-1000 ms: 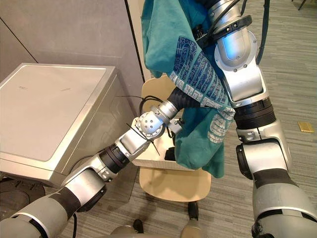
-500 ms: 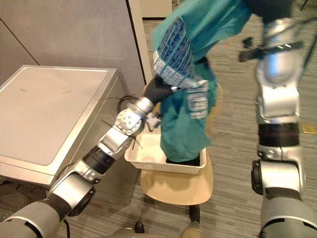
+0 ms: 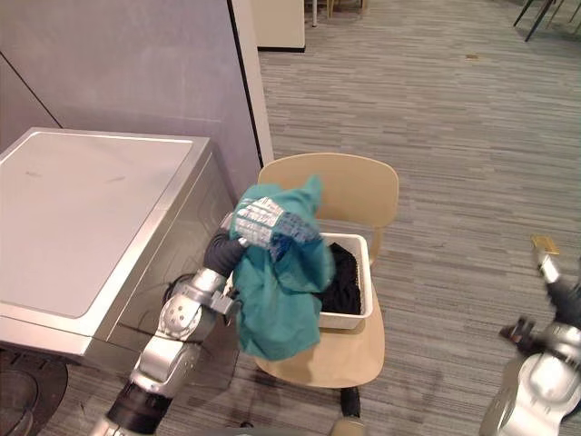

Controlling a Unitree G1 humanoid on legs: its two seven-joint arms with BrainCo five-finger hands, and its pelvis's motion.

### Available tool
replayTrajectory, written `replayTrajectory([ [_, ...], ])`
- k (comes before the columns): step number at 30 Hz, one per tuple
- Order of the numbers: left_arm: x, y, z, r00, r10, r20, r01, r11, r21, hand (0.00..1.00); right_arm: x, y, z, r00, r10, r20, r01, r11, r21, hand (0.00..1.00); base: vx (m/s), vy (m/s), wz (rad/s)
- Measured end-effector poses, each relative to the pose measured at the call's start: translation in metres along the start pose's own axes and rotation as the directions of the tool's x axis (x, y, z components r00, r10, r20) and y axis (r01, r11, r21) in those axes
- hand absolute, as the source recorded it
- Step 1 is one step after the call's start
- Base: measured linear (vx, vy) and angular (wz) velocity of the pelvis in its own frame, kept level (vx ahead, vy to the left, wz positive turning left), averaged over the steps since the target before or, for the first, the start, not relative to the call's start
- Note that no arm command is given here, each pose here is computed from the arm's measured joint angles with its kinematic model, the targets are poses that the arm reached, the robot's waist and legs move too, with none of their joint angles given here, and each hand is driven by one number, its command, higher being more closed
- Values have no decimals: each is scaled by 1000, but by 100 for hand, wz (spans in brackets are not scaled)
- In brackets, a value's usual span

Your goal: Pick up the laundry basket with both hands and put the clothes into the washing machine.

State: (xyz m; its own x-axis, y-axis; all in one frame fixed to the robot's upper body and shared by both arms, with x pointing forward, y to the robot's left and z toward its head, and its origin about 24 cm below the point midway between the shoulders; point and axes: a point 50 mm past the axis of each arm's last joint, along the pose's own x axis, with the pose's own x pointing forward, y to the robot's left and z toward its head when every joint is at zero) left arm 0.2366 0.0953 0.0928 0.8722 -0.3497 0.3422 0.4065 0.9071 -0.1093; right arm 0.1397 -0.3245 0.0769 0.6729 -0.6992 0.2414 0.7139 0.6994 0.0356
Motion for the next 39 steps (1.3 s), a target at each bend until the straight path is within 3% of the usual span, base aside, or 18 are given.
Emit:
replayTrajectory([
  [2,-13,-3,-11,998,45,-47,-48,997,-58,100,-34,3,-33,983,14,-183,-5,999,47,0,-3,3,3],
  [5,-29,-11,-23,989,105,-107,-119,984,-135,100,-85,22,-85,880,116,-461,-58,989,139,0,4,12,10],
  [8,-36,-13,-31,980,126,-157,-150,976,-157,100,-113,46,-109,775,234,-587,-130,968,214,0,-4,17,29],
  [13,-40,-16,-41,972,120,-204,-154,975,-161,100,-109,94,-125,696,397,-598,-254,916,312,0,-34,-104,41],
  [16,-37,-26,-60,959,70,-276,-119,979,-168,100,-71,117,-119,720,464,-516,-366,886,286,0,-88,-223,69],
  [21,-39,-17,-62,953,76,-293,-115,987,-116,100,-35,93,-115,781,387,-490,-360,920,154,0,-83,-206,108],
  [27,-47,-6,-55,954,101,-282,-128,989,-79,100,-38,67,-122,806,278,-523,-253,960,121,0,-110,-182,95],
  [34,-47,-17,-57,953,64,-295,-99,990,-102,100,-93,58,-155,678,204,-706,-113,978,174,0,-8,83,58],
  [39,-51,7,-53,947,137,-289,-154,987,-38,100,-95,80,-162,637,249,-730,-136,968,211,0,9,162,-3],
])
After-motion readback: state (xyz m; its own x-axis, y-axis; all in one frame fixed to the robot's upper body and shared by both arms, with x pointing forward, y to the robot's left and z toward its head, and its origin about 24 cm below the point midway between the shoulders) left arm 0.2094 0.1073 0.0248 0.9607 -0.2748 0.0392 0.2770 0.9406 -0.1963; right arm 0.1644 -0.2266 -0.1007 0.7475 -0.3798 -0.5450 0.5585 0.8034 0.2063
